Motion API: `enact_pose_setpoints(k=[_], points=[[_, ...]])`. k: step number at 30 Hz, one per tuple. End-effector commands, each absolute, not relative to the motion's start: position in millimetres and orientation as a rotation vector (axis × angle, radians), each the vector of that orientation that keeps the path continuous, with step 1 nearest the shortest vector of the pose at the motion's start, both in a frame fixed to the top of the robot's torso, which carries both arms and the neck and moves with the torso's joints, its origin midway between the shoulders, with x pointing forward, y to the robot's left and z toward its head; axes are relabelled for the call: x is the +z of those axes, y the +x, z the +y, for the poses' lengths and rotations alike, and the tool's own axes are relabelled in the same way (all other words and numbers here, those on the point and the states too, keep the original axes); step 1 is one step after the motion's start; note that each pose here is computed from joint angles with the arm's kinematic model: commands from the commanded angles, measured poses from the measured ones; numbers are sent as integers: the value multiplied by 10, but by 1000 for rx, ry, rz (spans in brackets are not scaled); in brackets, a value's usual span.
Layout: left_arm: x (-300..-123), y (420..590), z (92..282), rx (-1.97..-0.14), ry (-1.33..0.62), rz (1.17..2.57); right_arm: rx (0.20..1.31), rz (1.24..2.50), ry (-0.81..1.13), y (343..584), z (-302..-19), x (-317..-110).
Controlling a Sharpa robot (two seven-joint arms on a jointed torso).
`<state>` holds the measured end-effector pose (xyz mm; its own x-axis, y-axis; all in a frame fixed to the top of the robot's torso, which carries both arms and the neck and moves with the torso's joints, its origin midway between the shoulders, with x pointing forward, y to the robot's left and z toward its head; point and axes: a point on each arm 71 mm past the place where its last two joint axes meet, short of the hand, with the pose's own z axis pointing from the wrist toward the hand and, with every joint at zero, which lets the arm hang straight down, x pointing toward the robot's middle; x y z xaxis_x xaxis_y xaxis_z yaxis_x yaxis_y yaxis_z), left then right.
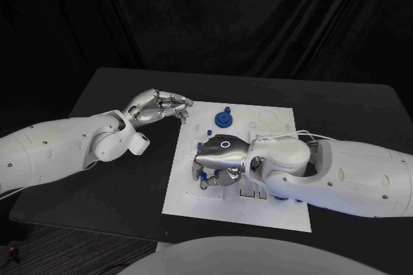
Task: Assemble the parts on the task board
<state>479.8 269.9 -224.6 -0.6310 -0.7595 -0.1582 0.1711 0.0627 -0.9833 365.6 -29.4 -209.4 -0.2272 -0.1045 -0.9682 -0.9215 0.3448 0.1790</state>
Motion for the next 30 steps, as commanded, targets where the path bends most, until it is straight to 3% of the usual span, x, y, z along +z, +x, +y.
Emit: enact_pose_setpoints(k=[1,30], points=[[-2244,4790,2681,-1684,-603,1625,1039,1558,-966,3631,-282,-2095],[-2254,4790,2671,-1689,-604,1633,1032,1563,-977,3597,-339,-2241]])
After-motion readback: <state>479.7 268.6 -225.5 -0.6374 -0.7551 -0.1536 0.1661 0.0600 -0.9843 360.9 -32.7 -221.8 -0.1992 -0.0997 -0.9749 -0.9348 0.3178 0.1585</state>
